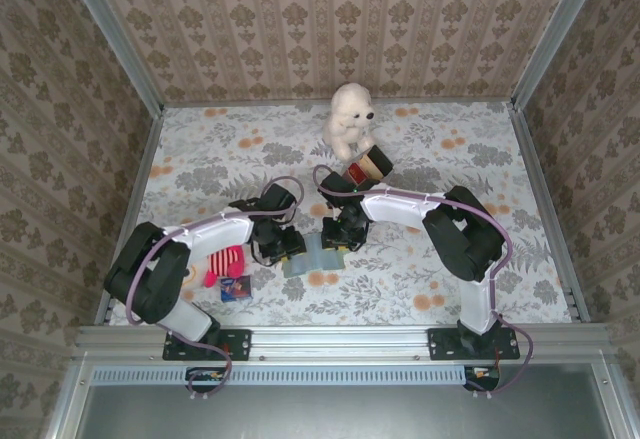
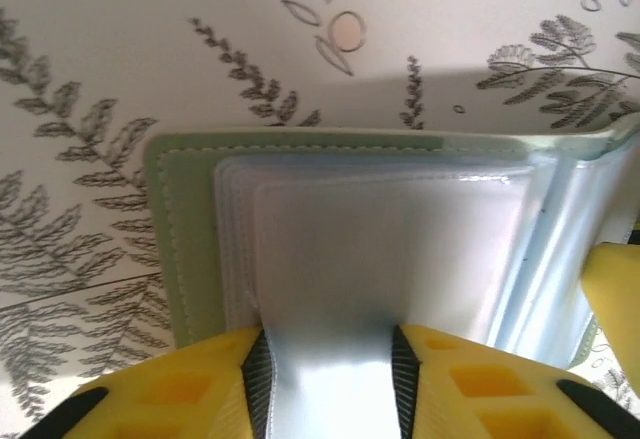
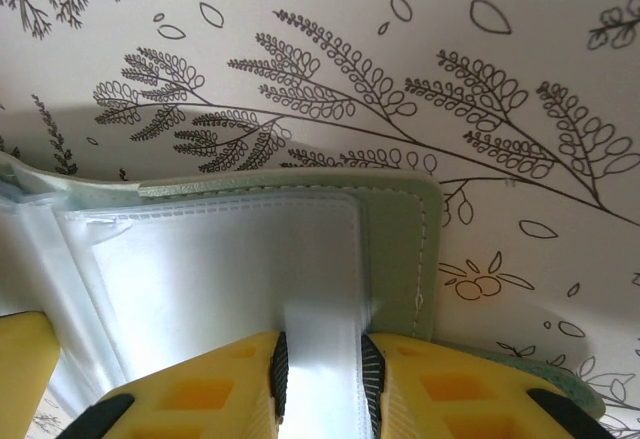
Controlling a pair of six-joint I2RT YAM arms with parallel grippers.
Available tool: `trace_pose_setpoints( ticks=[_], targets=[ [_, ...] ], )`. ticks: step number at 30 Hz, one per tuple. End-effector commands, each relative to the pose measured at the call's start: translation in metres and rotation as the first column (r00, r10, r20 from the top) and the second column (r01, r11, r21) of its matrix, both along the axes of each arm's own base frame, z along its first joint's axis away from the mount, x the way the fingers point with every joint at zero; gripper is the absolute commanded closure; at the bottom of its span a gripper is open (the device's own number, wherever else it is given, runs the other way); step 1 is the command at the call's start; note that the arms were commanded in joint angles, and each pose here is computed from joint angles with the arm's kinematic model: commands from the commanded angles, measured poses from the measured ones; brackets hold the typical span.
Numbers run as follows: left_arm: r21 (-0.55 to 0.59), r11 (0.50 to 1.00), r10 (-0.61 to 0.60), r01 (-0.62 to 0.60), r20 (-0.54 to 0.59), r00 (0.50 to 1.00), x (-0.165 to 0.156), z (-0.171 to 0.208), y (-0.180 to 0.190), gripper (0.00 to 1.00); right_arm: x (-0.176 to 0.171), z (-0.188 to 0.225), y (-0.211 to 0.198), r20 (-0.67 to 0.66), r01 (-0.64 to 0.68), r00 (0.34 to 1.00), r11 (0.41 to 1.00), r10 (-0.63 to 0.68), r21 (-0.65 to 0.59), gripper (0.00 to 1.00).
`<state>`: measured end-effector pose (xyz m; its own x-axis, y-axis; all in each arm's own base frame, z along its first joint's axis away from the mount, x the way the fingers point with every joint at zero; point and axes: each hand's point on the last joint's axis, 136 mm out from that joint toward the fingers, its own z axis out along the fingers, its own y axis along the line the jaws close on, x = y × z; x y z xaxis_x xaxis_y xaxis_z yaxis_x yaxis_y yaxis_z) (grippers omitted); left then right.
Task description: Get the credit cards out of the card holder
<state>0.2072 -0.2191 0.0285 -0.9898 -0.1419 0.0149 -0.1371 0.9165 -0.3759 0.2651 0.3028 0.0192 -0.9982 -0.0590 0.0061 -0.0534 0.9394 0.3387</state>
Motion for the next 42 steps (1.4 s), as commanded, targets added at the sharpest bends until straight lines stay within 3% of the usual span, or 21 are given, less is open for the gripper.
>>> trace_pose_setpoints(
  ticks=[1, 9, 20, 42],
  targets=[
    [-0.071, 0.997, -0.037, 0.037, -0.011, 0.999, 0.001, -0.003, -0.020, 0.66, -0.017, -0.033, -0.007, -0.067, -0.030, 0.997, 0.999, 0.027, -0.041, 0.71],
    [-0.182, 0.981, -0.061, 0.065, 0.027, 0.998, 0.010, 0.011, -0.041, 0.70, -0.013, -0.023, 0.000, -0.043, -0.038, 0.998, 0.999, 0.039, 0.010, 0.73],
    [-0.286, 0.956, -0.055, 0.070, 0.059, 0.997, 0.015, 0.020, -0.057, 0.70, 0.007, 0.031, 0.012, 0.077, 0.012, 0.997, 0.985, -0.026, 0.174, 0.71],
    [-0.419, 0.899, -0.090, 0.129, 0.111, 0.990, 0.025, 0.040, -0.093, 0.62, 0.024, 0.070, -0.037, 0.251, 0.192, 0.941, 0.970, -0.225, 0.150, 0.66]
  ],
)
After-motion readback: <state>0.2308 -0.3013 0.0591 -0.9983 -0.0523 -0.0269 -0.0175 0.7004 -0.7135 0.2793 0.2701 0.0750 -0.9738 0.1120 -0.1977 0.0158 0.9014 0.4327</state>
